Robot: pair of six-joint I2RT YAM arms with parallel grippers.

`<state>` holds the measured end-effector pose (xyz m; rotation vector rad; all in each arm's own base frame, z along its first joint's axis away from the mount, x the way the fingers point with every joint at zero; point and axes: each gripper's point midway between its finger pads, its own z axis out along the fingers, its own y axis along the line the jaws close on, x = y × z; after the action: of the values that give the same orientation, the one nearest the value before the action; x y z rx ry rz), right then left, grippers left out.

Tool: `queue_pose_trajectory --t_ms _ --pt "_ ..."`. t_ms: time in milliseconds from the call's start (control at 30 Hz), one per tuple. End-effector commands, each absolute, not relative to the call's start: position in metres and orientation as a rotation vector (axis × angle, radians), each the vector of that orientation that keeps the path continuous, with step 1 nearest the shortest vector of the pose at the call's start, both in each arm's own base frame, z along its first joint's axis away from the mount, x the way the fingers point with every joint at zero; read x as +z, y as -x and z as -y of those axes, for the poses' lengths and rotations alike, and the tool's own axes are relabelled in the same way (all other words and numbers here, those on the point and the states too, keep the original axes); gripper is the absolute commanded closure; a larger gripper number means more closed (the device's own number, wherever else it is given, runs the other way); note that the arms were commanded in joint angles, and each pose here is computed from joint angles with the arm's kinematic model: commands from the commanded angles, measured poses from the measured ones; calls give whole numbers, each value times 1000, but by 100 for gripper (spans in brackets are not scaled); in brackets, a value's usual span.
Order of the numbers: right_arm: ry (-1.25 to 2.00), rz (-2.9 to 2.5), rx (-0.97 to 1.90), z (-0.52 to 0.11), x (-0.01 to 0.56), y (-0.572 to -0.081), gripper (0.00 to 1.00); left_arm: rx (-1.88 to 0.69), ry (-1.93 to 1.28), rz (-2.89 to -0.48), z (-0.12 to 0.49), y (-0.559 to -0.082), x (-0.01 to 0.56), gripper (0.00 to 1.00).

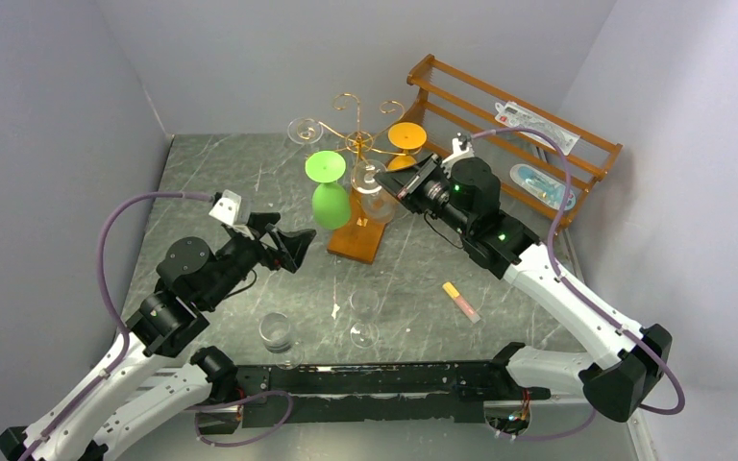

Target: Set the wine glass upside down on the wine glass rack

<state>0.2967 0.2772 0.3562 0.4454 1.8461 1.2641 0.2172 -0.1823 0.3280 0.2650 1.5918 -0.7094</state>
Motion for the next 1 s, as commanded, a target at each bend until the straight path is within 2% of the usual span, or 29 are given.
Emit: queue_pose_trajectory --t_ms 0,200,400,567,967 --pt "-479 -1775 1221 -262 367 -303 100 -704 -243 -1583 177 -215 337 6" --pt "-496 -1768 1192 -259 362 -308 100 -702 -243 -1591 177 -215 334 6" --pt "-521 -1765 1170 -254 359 -310 93 -696 -240 -1591 176 -215 335 6" --pt "-526 -1767 1159 -251 360 -309 78 -666 -250 -1597 172 -216 334 6" --pt "-531 -1767 1090 -230 363 -296 56 -558 -266 -1635 153 -212 336 4"
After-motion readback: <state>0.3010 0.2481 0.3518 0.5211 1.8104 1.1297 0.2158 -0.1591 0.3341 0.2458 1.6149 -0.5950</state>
